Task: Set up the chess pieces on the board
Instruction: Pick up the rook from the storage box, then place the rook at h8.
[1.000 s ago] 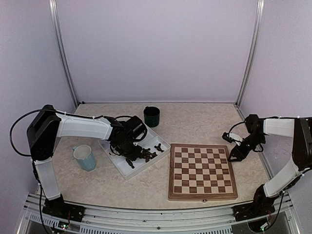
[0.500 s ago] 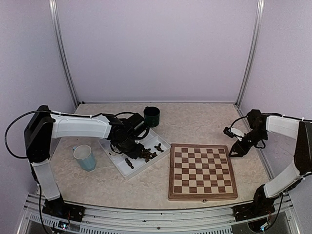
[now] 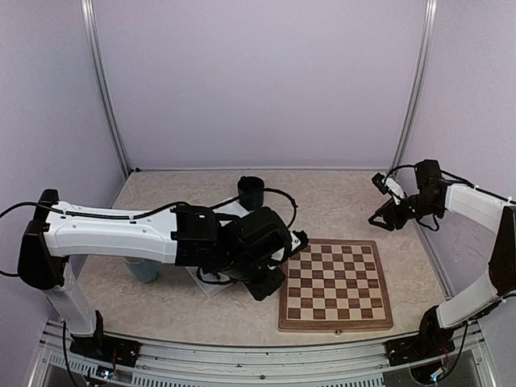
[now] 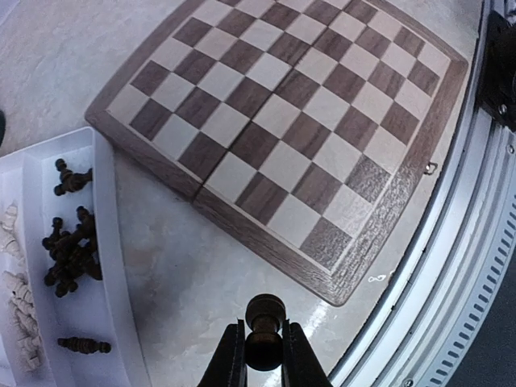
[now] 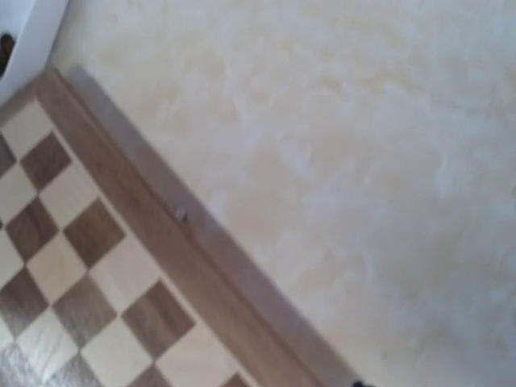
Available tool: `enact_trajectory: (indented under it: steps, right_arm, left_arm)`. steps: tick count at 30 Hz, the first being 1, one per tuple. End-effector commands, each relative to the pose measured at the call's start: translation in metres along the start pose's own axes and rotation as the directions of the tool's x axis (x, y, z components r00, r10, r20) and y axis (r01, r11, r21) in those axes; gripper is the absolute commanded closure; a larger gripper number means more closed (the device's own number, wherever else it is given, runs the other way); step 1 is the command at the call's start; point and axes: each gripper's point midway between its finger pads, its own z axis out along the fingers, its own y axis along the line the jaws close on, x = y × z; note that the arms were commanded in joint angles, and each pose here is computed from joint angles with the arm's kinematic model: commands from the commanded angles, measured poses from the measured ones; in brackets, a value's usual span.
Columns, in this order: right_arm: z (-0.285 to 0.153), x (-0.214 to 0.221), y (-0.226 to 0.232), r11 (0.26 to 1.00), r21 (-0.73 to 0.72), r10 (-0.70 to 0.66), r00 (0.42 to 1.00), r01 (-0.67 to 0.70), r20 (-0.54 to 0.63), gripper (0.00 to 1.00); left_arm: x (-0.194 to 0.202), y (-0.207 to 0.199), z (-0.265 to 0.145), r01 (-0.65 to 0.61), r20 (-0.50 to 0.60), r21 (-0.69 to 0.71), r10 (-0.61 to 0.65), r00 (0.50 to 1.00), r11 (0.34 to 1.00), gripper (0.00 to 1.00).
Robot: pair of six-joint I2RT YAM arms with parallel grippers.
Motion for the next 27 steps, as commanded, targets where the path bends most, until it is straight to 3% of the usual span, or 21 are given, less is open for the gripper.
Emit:
enact_trajectory:
  steps: [1, 15, 27]
  right_arm:
    - [0.002, -0.014, 0.002, 0.999, 0.006, -0.043, 0.995, 0.043, 0.089, 0.50]
    - [0.004, -0.002, 0.014, 0.998, -0.033, -0.049, 0.996, 0.052, 0.081, 0.46]
    - [0.005, 0.000, 0.015, 0.998, -0.043, -0.052, 0.996, 0.056, 0.073, 0.45]
  left_arm:
    - [0.017, -0.025, 0.020, -0.067, -0.066, 0.036, 0.069, 0.995, 0.997, 0.95]
    - [0.023, -0.063, 0.076, -0.103, -0.116, 0.069, 0.110, 0.987, 0.992, 0.95]
    - [0.036, -0.068, 0.092, -0.117, -0.169, 0.075, 0.129, 0.977, 0.990, 0.95]
